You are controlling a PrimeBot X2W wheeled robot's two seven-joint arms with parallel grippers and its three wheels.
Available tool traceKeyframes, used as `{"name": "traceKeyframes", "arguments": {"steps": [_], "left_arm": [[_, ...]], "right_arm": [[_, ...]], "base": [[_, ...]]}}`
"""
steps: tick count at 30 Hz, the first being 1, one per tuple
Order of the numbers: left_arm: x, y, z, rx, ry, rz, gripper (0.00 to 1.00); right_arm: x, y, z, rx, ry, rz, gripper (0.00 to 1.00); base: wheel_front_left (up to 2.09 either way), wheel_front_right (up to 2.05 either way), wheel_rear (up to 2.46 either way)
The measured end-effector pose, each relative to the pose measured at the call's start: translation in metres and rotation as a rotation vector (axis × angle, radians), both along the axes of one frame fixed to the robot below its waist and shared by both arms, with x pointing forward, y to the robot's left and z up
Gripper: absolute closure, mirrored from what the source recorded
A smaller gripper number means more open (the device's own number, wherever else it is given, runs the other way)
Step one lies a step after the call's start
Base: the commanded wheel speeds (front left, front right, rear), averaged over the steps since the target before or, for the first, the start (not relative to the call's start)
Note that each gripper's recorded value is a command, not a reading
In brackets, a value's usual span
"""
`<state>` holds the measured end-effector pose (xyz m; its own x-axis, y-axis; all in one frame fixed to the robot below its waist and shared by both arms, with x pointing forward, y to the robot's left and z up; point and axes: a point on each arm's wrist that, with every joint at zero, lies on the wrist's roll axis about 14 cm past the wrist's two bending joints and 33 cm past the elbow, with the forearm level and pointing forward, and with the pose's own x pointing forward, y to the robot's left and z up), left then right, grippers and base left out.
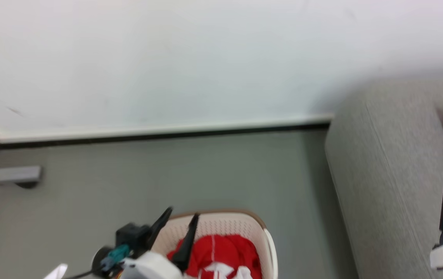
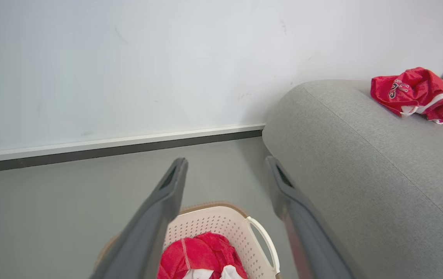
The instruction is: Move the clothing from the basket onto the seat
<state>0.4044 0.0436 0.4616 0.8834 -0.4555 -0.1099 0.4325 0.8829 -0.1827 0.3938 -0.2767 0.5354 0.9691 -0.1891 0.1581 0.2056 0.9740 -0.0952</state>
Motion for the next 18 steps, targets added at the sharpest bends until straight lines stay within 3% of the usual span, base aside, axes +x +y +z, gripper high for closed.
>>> {"name": "traceKeyframes", "arguments": {"steps": [5,11,18], "left_arm": [[-0.025,0.052,0.003,0.029,-0.004,0.159,0.0],[-0.051,0.104,0.009,0.033,-0.025,0.329,0.0],[-0.07,0.141,0.021,0.046,-0.082,0.459,0.0]], "right_arm": [[-0.013,0.037,0.005,0.045,-0.027,0.105,0.0],[-0.025,0.094,-0.013,0.108,0.022,0.27,0.0],[-0.04,0.114,-0.027,0.165,0.059,0.329,0.0]], "base": [[0.0,0.0,0.0],[0.0,0.0,0.0],[0.0,0.0,0.0]]}}
